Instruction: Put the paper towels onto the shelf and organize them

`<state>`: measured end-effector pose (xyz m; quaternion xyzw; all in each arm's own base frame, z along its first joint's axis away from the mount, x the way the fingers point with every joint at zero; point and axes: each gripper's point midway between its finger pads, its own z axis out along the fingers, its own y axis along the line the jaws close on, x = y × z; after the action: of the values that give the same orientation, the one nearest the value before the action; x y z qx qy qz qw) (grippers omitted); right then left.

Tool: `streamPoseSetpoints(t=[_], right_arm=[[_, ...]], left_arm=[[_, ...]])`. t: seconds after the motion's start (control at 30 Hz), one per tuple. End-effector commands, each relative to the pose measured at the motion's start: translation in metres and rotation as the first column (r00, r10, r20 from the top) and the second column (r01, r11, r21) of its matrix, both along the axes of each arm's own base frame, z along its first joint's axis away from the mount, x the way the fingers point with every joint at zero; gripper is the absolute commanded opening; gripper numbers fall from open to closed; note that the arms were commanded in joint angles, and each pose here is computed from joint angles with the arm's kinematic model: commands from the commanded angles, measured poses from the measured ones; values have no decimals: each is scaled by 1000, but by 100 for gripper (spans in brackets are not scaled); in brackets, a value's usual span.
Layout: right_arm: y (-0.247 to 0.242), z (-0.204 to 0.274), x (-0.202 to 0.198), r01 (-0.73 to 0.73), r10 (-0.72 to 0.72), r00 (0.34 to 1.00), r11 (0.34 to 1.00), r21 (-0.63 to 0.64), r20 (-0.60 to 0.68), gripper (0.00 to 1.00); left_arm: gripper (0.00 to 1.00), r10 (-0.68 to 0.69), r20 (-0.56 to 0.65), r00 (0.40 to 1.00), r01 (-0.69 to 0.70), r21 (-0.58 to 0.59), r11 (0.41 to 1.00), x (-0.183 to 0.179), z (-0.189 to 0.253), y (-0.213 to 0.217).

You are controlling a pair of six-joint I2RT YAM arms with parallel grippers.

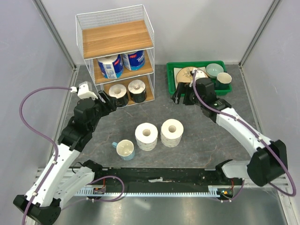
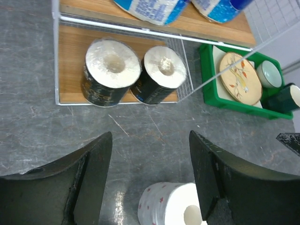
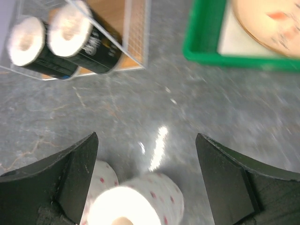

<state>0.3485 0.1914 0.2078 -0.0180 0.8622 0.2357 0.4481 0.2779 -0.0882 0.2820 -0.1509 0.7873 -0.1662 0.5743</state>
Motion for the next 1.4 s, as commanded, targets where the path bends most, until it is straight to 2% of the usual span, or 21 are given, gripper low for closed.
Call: streamPoseSetpoints(t=[0.0,0.07,0.1,0.23,0.33,0.4,0.6,0.7,0.83,0.93,1.0,1.1,1.23,1.33,1.37], right_arm=[[55,46,39,-148,128,954,987,57,270,93],[72,49,49,-178,155,932,983,42,327,93],[80,35,55,-190,174,932,981,22,317,93],[107,28,67,-229,212,899,973,0,382,93],[115,26,86,-210,187,891,978,11,413,93],[121,21,96,-202,178,891,979,15,418,92],[123,18,123,-133,100,875,991,36,473,89],[127,14,133,-118,84,876,992,43,475,85],[134,16,141,-124,78,875,990,65,477,68],[136,13,144,-122,74,876,990,72,477,61],[138,16,146,-124,74,874,990,72,481,59],[139,17,150,-123,74,873,990,71,482,58],[141,20,151,-126,77,872,990,70,483,50],[143,19,149,-146,95,874,987,71,477,42],[143,18,150,-143,93,877,987,72,472,39]], left_arm=[[73,126,87,988,-122,-47,991,14,13,15],[73,142,79,987,-141,-23,990,21,2,17],[73,163,84,983,-162,-11,987,23,0,20],[74,205,158,966,-207,-3,978,38,6,25],[75,230,198,953,-240,28,970,45,4,31],[76,256,184,949,-274,77,959,49,-9,37],[77,272,236,933,-303,107,947,69,-21,40],[77,273,235,933,-304,109,946,79,-29,41],[77,302,207,931,-331,123,936,95,-52,51],[75,320,237,917,-354,117,928,103,-50,60],[73,330,226,917,-364,131,922,110,-57,65],[70,353,211,912,-386,145,911,118,-64,72],[61,362,208,909,-396,155,905,126,-69,78],[46,353,200,914,-388,170,906,131,-73,78],[35,356,199,913,-390,173,905,132,-74,78]])
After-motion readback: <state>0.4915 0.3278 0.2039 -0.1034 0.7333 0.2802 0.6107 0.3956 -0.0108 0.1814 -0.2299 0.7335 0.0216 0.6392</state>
